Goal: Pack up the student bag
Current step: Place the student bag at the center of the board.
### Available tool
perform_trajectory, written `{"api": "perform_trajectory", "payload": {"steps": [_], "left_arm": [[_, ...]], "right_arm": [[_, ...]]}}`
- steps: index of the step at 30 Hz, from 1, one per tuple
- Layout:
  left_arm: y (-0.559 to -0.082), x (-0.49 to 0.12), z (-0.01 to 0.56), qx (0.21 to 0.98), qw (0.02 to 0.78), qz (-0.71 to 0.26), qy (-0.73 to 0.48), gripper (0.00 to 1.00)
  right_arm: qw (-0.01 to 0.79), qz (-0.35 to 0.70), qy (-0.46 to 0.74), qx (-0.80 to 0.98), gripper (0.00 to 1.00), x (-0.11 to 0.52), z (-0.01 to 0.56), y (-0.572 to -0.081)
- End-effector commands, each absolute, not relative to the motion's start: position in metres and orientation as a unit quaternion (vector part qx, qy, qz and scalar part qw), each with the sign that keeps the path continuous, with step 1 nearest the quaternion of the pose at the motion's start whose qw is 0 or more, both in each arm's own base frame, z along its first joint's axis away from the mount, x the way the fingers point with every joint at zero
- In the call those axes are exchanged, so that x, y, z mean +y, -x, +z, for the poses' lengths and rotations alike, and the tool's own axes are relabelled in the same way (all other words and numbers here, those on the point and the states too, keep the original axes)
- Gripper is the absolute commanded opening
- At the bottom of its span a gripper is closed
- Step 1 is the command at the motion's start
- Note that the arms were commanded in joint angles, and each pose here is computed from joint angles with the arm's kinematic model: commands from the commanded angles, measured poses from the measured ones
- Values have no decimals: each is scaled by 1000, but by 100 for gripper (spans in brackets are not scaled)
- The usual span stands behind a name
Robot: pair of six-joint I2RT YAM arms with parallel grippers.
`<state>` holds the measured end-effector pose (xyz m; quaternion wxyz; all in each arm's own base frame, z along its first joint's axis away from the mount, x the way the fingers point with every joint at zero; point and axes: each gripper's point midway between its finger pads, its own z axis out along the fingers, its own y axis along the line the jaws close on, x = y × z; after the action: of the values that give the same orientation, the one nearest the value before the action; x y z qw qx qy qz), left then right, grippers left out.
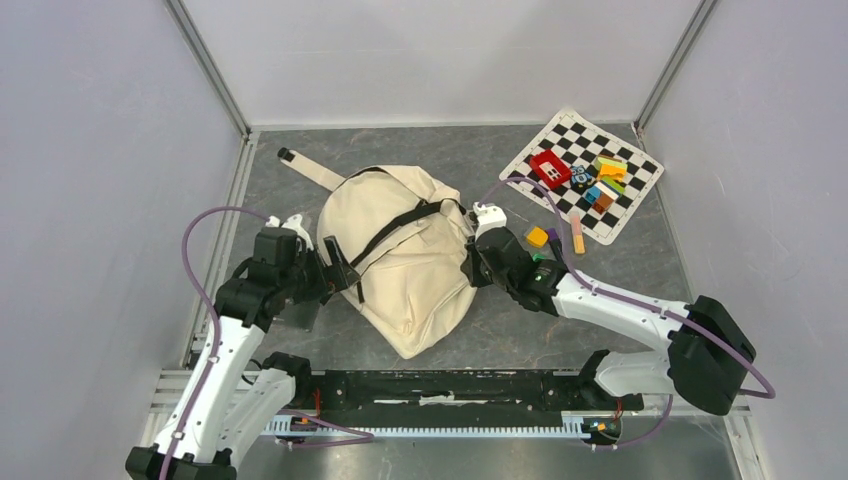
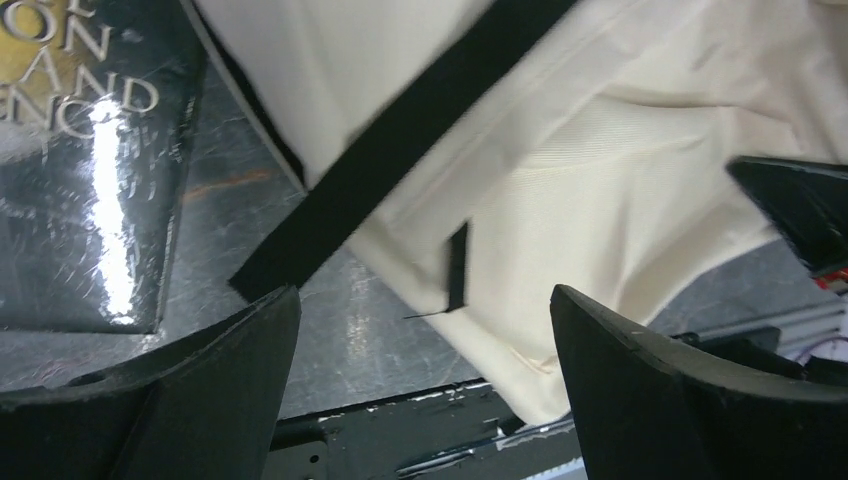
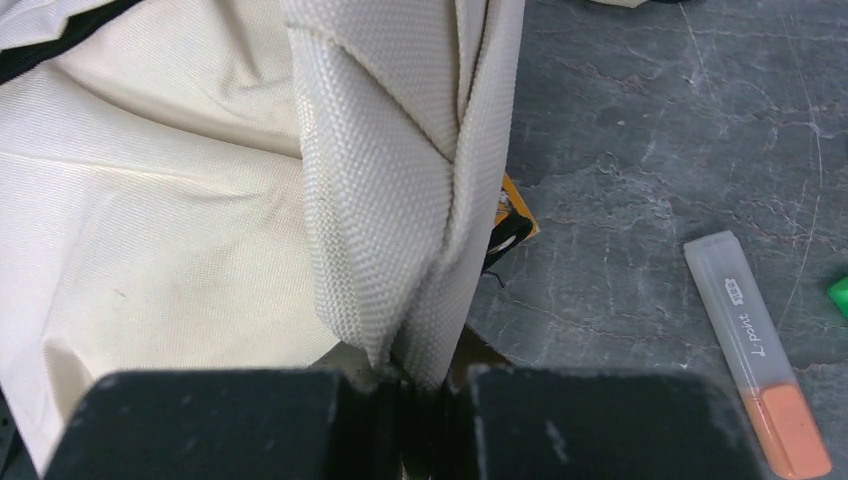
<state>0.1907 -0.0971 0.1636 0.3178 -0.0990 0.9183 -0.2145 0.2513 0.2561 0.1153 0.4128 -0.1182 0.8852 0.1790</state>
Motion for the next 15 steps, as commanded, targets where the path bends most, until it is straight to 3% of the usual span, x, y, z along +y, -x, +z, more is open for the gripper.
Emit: {"api": "perform_trajectory", "payload": {"steps": [1,9,12,15], "left_arm": [[-204,-80,155,914,335,-173,151,100],[-204,-74,155,895,357,-175,200,99],[-197,-72,149,893,352,-177,216,85],[-195,-74,147,891,348,-184,225,81]], "right_arm": [[432,166,107,880,0,240,108,-265],[418,180,97,885,0,227,98,-269],[416,183,97,885,0,226,98,-270],[414,189,98,885,0,227,98,-271]]}}
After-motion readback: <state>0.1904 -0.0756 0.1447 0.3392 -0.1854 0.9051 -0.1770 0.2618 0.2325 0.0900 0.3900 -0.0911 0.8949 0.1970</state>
